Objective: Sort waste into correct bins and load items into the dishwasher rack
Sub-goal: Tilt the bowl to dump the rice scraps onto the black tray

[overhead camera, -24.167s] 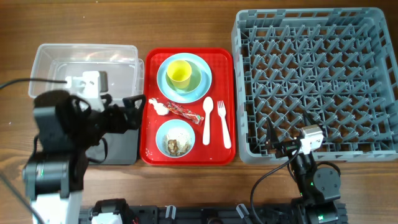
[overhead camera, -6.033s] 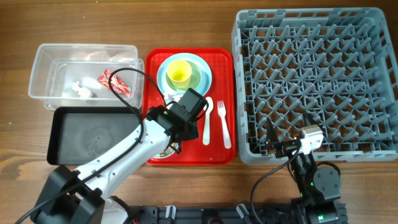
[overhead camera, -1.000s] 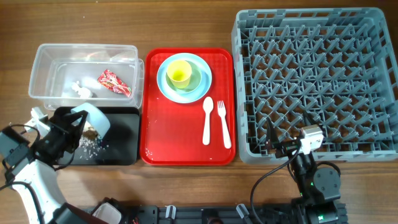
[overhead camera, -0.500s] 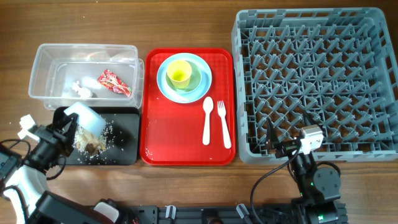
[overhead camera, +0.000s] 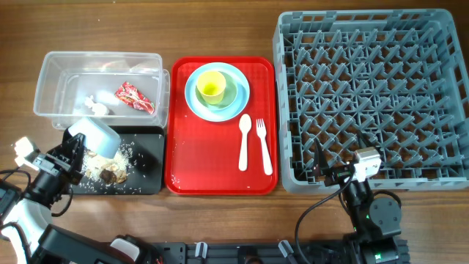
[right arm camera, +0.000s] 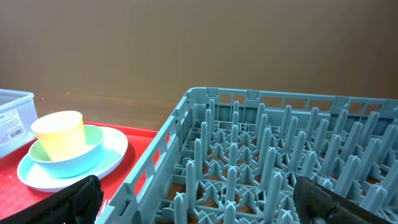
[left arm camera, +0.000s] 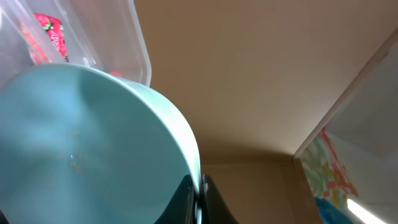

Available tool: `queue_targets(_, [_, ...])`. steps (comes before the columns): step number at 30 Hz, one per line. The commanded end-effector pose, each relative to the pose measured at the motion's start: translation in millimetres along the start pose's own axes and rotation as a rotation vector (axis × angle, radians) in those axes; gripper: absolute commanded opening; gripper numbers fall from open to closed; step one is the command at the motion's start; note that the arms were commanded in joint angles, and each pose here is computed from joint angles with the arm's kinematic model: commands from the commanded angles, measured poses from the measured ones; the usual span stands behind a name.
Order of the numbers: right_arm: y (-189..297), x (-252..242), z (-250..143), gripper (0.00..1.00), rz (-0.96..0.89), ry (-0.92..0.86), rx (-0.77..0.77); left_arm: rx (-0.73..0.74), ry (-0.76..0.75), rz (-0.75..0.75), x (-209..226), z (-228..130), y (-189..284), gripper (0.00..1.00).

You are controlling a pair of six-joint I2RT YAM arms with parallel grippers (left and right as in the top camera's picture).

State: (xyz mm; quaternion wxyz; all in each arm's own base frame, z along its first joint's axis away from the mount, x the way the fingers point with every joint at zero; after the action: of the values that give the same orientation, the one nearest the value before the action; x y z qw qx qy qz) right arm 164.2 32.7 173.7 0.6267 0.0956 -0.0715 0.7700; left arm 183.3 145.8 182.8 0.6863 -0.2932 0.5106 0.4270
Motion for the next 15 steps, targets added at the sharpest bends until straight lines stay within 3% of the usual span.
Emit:
queue_targets(1, [-0.1, -0.2, 0.4, 1.0, 0.001, 0.006, -0.003, -0.001, 0.068, -0.041, -0.7, -5.8, 1.1, 0.04])
queue_targets(12, [-0.1, -0.2, 0.4, 1.0, 0.001, 0.006, -0.003, -0.001, 0.078, -0.041, -0.1, -3.4, 1.2, 0.04])
queue_targets(15, [-0.1, -0.2, 0.4, 1.0, 0.001, 0.006, -0.003, -0.003, 0.01, -0.03, 1.6, 0.8, 1.0, 0.04])
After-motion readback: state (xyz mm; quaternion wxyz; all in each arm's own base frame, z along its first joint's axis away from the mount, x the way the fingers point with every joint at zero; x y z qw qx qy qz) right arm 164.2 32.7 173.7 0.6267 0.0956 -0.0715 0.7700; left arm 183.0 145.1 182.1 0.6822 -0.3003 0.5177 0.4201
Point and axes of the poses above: each gripper's point midway between its finger pads, its own y axis back along the fingers, its own x axis along the line the jaws close on, z = x × y, the point moved 8 cm from there along y, back along the fingers, and after that the axes turned 14 degrees about -y, right-handed, at the moved point
